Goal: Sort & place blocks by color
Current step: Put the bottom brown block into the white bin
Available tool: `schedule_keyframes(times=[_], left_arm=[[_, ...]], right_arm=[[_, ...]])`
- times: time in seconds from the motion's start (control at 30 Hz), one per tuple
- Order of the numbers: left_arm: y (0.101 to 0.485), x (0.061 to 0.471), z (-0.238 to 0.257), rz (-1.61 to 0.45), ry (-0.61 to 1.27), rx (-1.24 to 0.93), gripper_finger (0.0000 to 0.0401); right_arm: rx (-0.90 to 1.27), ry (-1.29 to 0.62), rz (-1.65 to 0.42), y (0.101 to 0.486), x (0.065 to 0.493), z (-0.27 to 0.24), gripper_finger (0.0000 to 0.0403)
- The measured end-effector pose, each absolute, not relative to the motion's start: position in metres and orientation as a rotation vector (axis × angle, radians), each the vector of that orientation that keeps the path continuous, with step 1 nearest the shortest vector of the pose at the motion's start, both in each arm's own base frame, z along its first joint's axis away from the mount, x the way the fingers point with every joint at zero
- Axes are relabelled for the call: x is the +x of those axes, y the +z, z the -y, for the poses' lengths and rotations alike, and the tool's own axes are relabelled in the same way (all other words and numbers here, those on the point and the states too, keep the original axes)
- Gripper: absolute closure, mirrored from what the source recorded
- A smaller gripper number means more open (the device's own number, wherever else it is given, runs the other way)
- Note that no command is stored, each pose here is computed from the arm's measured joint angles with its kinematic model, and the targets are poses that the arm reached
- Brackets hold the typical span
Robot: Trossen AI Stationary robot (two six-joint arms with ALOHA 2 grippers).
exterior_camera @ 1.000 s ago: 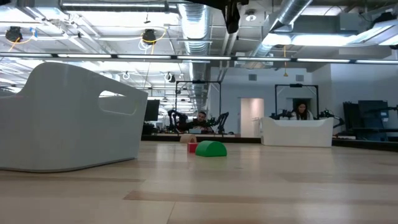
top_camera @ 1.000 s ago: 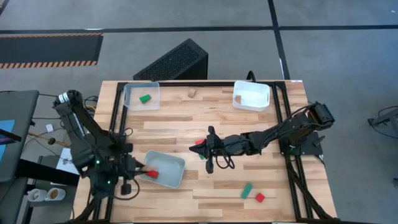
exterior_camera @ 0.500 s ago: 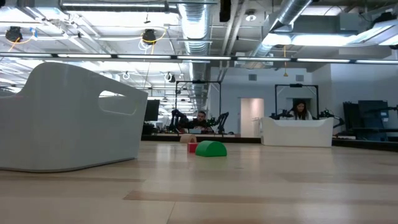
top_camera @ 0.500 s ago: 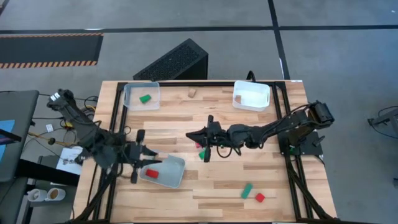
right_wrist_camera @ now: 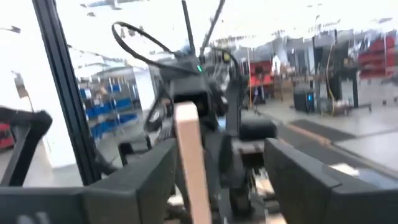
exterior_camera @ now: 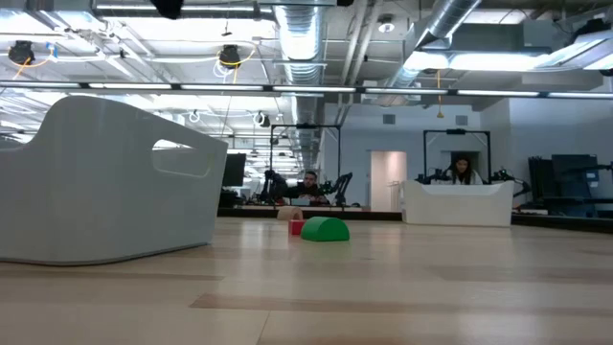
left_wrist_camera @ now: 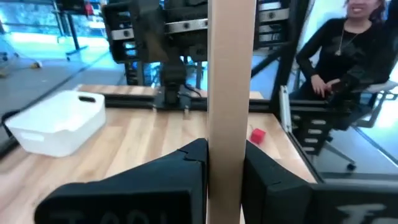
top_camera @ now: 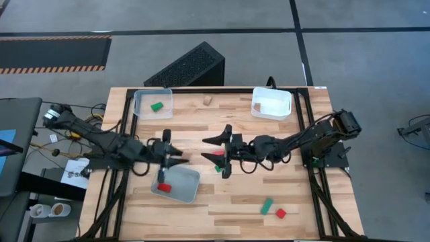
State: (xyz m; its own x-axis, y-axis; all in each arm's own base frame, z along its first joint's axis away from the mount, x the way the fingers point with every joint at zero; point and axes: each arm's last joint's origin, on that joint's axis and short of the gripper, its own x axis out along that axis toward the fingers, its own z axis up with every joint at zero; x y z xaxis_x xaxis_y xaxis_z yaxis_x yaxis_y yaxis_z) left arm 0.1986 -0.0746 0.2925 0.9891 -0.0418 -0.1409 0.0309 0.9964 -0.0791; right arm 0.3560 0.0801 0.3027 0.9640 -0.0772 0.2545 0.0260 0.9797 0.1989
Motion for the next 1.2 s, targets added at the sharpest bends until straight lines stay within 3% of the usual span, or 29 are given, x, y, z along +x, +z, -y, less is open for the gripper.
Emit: schedule_keyframes(times=[0.2, 0.63, 0.8, 1.03, 1.2], left_arm=[[0.288, 0.223, 0.051, -0.117, -0.095, -0.082, 0.0376], [0.267, 0.262, 0.009, -0.096, -0.142, -0.122, 0.0376], [0.270, 0.264, 0.004, -0.062, -0.205, -0.120, 0.0371], [0.267, 0.263, 0.002, -0.090, -0.205, -0.085, 0.0372], [0.266, 0.263, 0.002, -0.103, -0.199, -0.102, 0.0336]], right_arm=[[0.176, -0.076, 0.296, 0.306, 0.357, -0.072, 0.0108], [0.132, -0.138, 0.227, 0.297, 0.364, -0.052, 0.0123], [0.057, -0.153, 0.189, 0.294, 0.365, -0.050, 0.0187], [0.016, -0.145, 0.190, 0.294, 0.365, -0.051, 0.0352], [0.004, -0.179, 0.183, 0.293, 0.365, -0.048, 0.0355]])
